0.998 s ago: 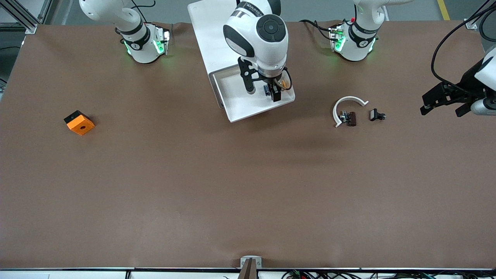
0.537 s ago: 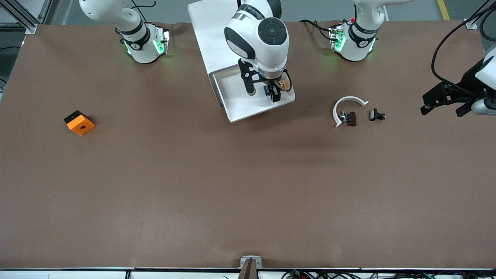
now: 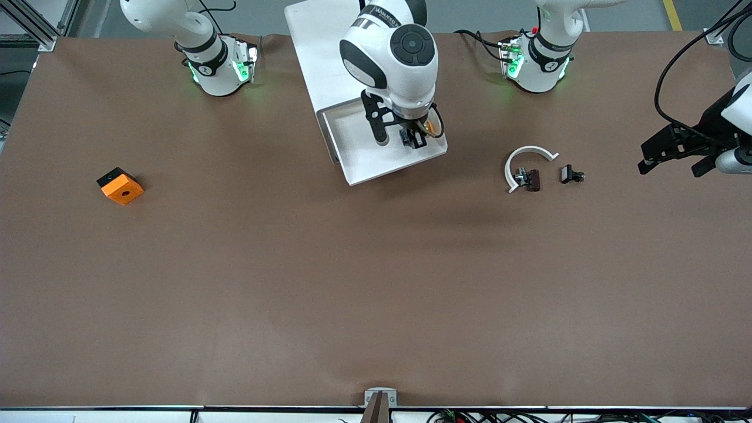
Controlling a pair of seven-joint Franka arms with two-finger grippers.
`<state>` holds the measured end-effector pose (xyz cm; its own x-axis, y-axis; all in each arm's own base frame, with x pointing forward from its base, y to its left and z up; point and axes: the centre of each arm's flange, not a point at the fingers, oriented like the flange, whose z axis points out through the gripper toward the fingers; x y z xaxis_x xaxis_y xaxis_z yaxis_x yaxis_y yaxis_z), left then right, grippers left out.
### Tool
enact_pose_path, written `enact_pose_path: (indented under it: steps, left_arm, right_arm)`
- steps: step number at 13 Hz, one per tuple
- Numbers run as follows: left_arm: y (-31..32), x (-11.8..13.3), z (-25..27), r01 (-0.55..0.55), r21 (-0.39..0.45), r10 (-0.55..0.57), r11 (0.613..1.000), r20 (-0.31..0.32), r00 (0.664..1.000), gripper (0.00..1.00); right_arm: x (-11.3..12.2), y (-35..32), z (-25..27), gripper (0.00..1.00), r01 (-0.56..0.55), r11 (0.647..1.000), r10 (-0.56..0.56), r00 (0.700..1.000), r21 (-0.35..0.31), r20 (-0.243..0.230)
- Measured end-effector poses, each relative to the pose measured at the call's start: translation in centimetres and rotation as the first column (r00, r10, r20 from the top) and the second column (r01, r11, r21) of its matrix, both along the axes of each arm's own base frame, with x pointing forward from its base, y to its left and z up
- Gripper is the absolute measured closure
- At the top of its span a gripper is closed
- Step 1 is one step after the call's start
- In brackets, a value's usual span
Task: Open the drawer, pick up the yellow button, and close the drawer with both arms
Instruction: 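Lift the red button out of the drawer with the right gripper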
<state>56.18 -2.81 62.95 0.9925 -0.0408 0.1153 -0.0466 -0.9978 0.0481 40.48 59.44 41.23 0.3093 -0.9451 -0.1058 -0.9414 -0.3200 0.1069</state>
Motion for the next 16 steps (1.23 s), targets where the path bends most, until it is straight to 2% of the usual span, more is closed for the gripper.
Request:
enact_pose_path:
  steps: [3,6,9,12,16]
  left_arm:
    - [0.0,0.0,0.0,0.0,0.0,0.0,1.0,0.001,1.0,0.0]
    - [-0.2,0.0,0.1,0.003,0.0,-0.003,1.0,0.002,1.0,0.0]
    - [-0.5,0.0,0.1,0.009,0.0,-0.009,1.0,0.003,1.0,0.0]
    - [-0.6,0.0,0.2,0.01,0.0,-0.01,1.0,0.003,1.0,0.0]
    - [-0.6,0.0,0.2,0.01,0.0,-0.01,1.0,0.003,1.0,0.0]
  right_arm:
    - [1.8,-2.2,3.0,0.59,-0.1,0.995,0.1,0.995,0.005,0.008]
    - [4.6,-8.1,8.6,0.59,-0.28,0.96,0.28,0.96,0.007,-0.009]
    - [8.3,-17.5,14.8,0.59,-0.44,0.897,0.441,0.897,0.034,-0.031]
    - [11.9,-26.3,17.1,0.59,-0.551,0.833,0.553,0.833,0.043,-0.032]
    - [17.1,-39.0,16.2,0.59,-0.709,0.699,0.713,0.701,0.093,-0.009]
